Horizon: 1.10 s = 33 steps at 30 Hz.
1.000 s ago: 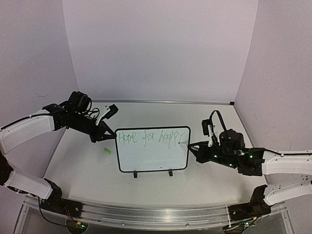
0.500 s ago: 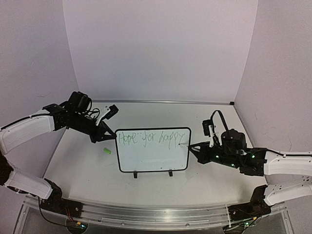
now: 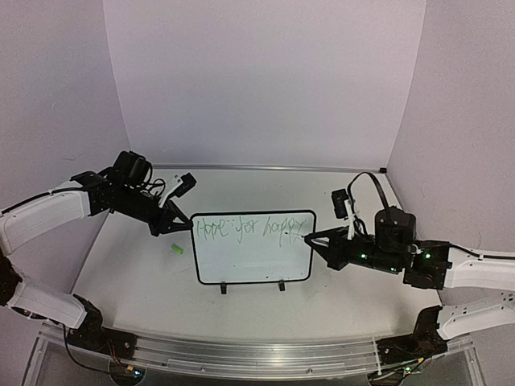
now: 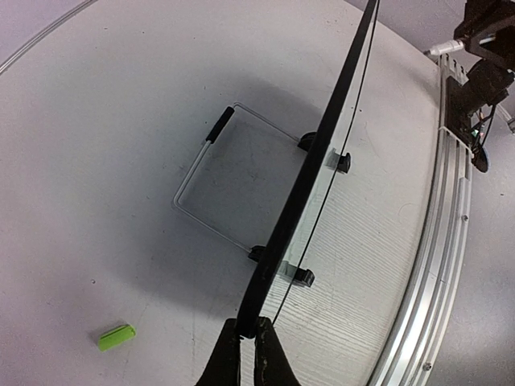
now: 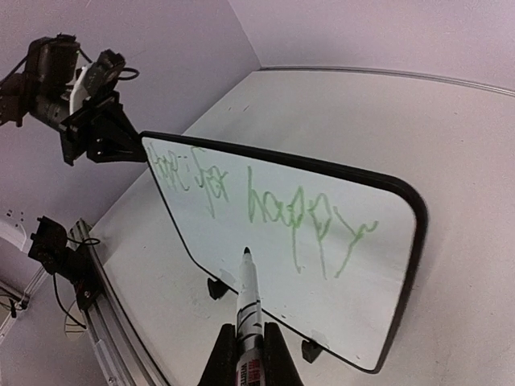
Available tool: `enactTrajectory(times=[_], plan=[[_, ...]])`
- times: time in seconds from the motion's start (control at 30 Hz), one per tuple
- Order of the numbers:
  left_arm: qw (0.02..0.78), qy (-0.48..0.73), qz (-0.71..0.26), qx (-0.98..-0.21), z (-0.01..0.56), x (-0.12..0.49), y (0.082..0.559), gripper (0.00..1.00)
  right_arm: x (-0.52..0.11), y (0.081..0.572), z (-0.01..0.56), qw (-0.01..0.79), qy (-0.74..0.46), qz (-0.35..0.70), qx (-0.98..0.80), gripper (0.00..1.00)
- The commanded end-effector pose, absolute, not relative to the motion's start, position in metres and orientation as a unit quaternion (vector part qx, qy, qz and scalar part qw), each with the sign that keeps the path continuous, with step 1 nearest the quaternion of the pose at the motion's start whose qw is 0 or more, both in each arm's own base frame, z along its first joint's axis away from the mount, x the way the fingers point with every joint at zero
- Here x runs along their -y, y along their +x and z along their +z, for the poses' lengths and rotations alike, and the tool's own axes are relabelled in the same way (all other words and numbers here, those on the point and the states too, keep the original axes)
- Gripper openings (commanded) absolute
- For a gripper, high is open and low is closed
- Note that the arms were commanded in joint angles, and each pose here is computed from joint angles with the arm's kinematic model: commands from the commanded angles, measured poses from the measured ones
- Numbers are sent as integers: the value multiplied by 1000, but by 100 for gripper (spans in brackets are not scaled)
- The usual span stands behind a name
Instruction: Write a sentence on the whiteboard
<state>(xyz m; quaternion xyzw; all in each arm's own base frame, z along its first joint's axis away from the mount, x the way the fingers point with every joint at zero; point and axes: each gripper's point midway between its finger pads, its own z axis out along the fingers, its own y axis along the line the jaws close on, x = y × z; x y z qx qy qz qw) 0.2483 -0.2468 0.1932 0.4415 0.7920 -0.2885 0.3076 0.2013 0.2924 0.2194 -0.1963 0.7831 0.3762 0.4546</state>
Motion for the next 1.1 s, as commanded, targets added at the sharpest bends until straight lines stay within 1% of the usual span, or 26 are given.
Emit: enactTrajectory(times=[0.0,0.2,0.37,0.5,0.8,1.07], plan=[[310,448,-273,-793,193,246,250,0,-332,193,244,477,-237,390,-751,0],[309,448,-274,-793,192,247,250,0,-390,182,232,469,-265,401,-741,0],[308,448,-273,-793,192,247,250,0,-444,172,212,455,-305,391,-740,0],[309,448,-275,-792,192,247,250,0,-469,173,198,451,-314,382,-743,0],[311,450,-277,-790,194,248,248,0,-489,186,169,459,-308,344,-759,0],[310,451,-278,-789,194,249,248,0,-490,201,160,477,-284,315,-770,0]])
